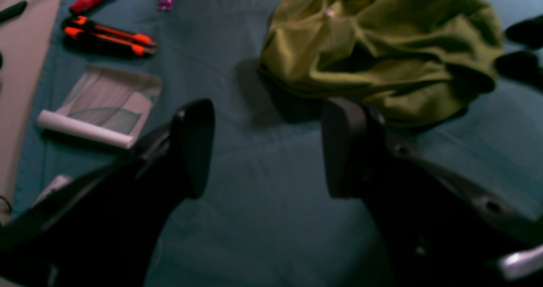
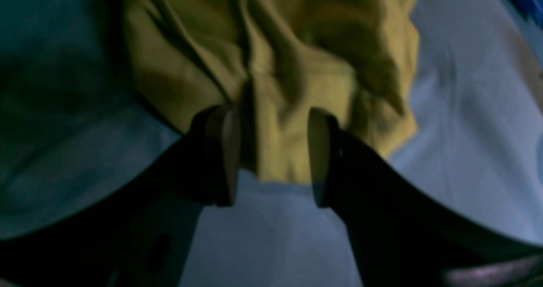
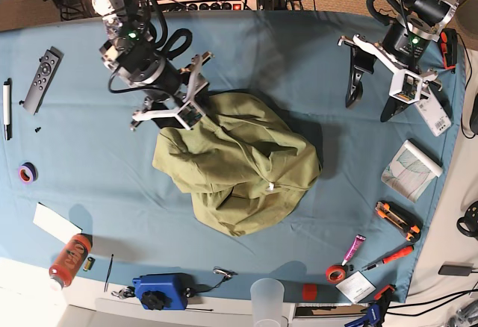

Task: Layout the t-shirt on the table in an organized manner, then fold the t-shirt properly
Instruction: 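Grasp the t-shirt edge with the right gripper and lift it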

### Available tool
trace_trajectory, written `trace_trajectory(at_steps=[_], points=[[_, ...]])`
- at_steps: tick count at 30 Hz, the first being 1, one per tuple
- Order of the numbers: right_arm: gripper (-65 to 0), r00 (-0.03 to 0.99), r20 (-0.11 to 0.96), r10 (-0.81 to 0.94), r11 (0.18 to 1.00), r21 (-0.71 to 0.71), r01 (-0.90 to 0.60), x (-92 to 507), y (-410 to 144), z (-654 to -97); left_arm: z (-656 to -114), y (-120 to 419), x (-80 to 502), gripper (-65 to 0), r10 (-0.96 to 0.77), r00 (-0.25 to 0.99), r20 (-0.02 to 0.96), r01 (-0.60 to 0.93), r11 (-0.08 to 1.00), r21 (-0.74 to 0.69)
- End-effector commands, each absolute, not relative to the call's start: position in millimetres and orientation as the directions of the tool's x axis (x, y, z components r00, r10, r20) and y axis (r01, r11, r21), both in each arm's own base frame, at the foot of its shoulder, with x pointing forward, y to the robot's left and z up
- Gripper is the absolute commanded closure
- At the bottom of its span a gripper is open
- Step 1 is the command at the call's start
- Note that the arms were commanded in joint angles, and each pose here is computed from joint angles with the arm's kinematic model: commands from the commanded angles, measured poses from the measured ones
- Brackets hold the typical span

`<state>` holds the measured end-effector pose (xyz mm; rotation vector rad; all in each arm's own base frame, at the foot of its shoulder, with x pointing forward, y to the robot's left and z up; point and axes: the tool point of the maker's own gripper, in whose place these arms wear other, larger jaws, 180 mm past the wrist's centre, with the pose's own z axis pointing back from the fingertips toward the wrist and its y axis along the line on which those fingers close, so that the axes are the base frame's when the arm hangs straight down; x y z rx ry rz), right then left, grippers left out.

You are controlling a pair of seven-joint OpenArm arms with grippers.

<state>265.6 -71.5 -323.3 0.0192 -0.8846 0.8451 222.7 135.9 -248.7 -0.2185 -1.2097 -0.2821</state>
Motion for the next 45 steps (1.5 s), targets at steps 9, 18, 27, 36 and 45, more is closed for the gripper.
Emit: trace_trajectory(at_steps=[9,18,27,36,45], points=[[-26.2,0.319,0.589,0.742,0.637,-0.474,-0.608,292.6,-72.2,-348.1,-239.0,134.4,223.6,-39.7,-0.089,0.291,0.952,0.334,0.942,-0.014],[-26.1,0.307,0.581,0.754,0.635,-0.523,-0.569,303.7,-74.0,-339.1,-239.0,134.4,223.6,-39.7,-0.089,0.291,0.953,0.335,0.942,-0.014],[0.0,0.320,0.575,0.753,0.654,-0.603,-0.456,316.6,-92.1,-325.9,-238.9,134.4,223.7,-39.7,-0.089,0.291,0.953,0.334,0.942,-0.014],[0.0,0.299,0.605,0.738,0.674,-0.642,-0.365,322.2,-97.7,-298.9,-238.8,134.5,223.7,-39.7,-0.089,0.290,0.953,0.334,0.942,-0.013],[0.0,0.252,0.700,0.668,0.732,-0.559,-0.388,286.9,-75.5,-262.3,-238.1,134.4,224.4,-39.7,-0.090,0.287,0.954,0.335,0.942,-0.012]])
